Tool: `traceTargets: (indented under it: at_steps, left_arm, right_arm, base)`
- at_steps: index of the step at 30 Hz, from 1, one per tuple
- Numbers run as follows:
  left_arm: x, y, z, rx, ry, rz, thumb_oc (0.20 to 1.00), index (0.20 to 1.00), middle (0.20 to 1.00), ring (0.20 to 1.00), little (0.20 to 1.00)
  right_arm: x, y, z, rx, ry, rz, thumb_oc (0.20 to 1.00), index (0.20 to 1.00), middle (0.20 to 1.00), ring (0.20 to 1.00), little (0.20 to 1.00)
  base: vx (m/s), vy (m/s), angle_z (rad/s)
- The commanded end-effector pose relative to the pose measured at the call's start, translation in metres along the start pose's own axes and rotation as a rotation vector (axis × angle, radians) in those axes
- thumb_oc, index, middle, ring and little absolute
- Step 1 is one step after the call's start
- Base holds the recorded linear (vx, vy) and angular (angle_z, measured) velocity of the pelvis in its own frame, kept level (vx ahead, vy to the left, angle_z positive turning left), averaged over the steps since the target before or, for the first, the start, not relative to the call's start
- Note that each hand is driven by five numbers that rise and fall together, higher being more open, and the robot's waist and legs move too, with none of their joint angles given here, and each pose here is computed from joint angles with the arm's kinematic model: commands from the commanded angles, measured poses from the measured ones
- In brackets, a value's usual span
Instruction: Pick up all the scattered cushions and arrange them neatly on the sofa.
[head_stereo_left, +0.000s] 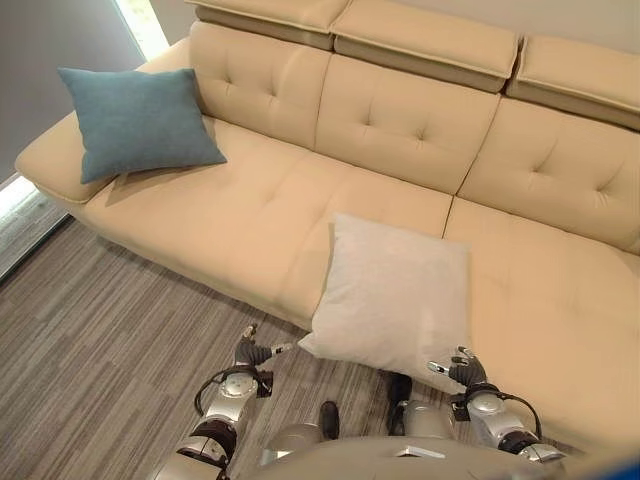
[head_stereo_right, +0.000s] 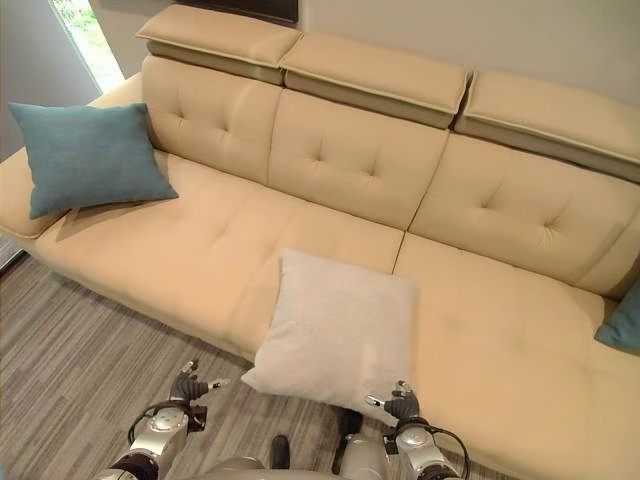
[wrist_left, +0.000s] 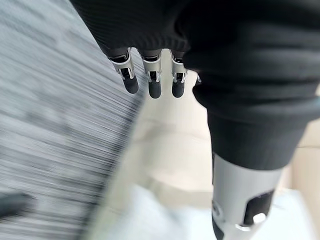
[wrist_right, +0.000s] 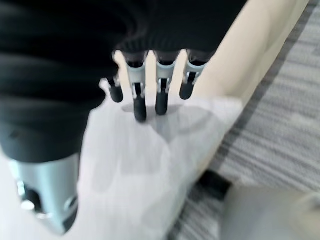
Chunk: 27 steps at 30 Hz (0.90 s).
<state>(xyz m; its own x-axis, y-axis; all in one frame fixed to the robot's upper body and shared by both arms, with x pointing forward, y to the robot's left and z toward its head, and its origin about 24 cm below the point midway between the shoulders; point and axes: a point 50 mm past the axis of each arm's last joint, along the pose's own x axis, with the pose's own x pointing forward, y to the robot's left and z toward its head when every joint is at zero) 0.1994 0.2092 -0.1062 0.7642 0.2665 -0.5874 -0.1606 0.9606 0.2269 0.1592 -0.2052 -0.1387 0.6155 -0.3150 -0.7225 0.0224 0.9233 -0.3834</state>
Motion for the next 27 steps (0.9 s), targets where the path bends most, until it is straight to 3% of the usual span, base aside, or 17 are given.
traceTargets:
  at_steps: [1, 5, 6, 8, 9, 11, 12, 13, 14, 18, 22, 25, 27]
  left_arm:
    - [0.003, -0.001, 0.009, -0.065, -0.049, 0.044, 1.000, 1.000, 1.000, 1.000, 1.000]
    - [0.007, 0.007, 0.028, -0.103, -0.119, 0.066, 1.000, 1.000, 1.000, 1.000, 1.000]
    - [0.005, 0.018, 0.032, -0.092, -0.149, 0.088, 1.000, 1.000, 1.000, 1.000, 1.000]
    - [0.007, 0.026, 0.035, -0.082, -0.156, 0.085, 1.000, 1.000, 1.000, 1.000, 1.000]
    - [0.007, 0.030, 0.038, -0.071, -0.172, 0.090, 1.000, 1.000, 1.000, 1.000, 1.000]
    - [0.009, 0.018, 0.040, -0.056, -0.168, 0.073, 1.000, 1.000, 1.000, 1.000, 1.000]
    - [0.012, 0.018, 0.048, -0.002, -0.180, 0.067, 1.000, 1.000, 1.000, 1.000, 1.000]
    - [0.013, 0.018, 0.049, -0.002, -0.180, 0.067, 1.000, 1.000, 1.000, 1.000, 1.000]
    - [0.016, 0.017, 0.060, 0.028, -0.210, 0.079, 1.000, 1.000, 1.000, 1.000, 1.000]
    - [0.019, 0.015, 0.063, 0.004, -0.203, 0.072, 1.000, 1.000, 1.000, 1.000, 1.000]
    - [0.024, 0.000, 0.094, -0.013, -0.285, 0.033, 1.000, 1.000, 1.000, 1.000, 1.000]
    - [0.021, 0.001, 0.115, -0.035, -0.373, 0.055, 1.000, 1.000, 1.000, 1.000, 1.000]
    - [0.019, -0.006, 0.131, -0.042, -0.426, 0.044, 1.000, 1.000, 1.000, 1.000, 1.000]
  right_arm:
    - [0.006, -0.020, 0.018, -0.004, -0.079, -0.075, 1.000, 1.000, 1.000, 1.000, 1.000]
    - [0.009, -0.044, 0.045, 0.043, -0.209, -0.140, 1.000, 1.000, 1.000, 1.000, 1.000]
    - [0.002, -0.063, 0.063, 0.148, -0.325, -0.070, 1.000, 1.000, 1.000, 1.000, 1.000]
    - [-0.003, -0.103, 0.106, 0.188, -0.504, -0.206, 1.000, 1.000, 1.000, 1.000, 1.000]
    - [0.001, -0.096, 0.057, 0.216, -0.329, -0.160, 1.000, 1.000, 1.000, 1.000, 1.000]
    - [-0.002, -0.084, 0.080, 0.153, -0.439, -0.161, 1.000, 1.000, 1.000, 1.000, 1.000]
    - [0.004, -0.075, 0.016, 0.152, -0.152, -0.130, 1.000, 1.000, 1.000, 1.000, 1.000]
    - [0.005, -0.075, 0.017, 0.152, -0.154, -0.130, 1.000, 1.000, 1.000, 1.000, 1.000]
    - [0.006, -0.099, 0.080, 0.047, -0.387, -0.223, 1.000, 1.000, 1.000, 1.000, 1.000]
    - [0.010, -0.101, 0.089, 0.050, -0.384, -0.253, 1.000, 1.000, 1.000, 1.000, 1.000]
    - [0.017, -0.095, 0.083, 0.022, -0.294, -0.244, 1.000, 1.000, 1.000, 1.000, 1.000]
    - [0.003, -0.077, 0.113, 0.012, -0.476, -0.202, 1.000, 1.000, 1.000, 1.000, 1.000]
    - [0.002, -0.067, 0.118, 0.015, -0.488, -0.189, 1.000, 1.000, 1.000, 1.000, 1.000]
  base:
    - [0.15, -0.074, -0.11]
    - [0.14, -0.067, -0.08]
    - [0.09, -0.046, -0.07]
    - [0.07, -0.031, -0.05]
    - [0.06, -0.002, -0.03]
    - [0.06, 0.013, 0.05]
    - [0.03, 0.008, -0.07]
    - [-0.04, 0.001, -0.14]
    - [-0.09, 0.003, -0.16]
    - [-0.12, 0.034, -0.12]
    - [-0.16, 0.015, 0.11]
    - [-0.15, 0.042, 0.03]
    - [-0.12, 0.010, -0.19]
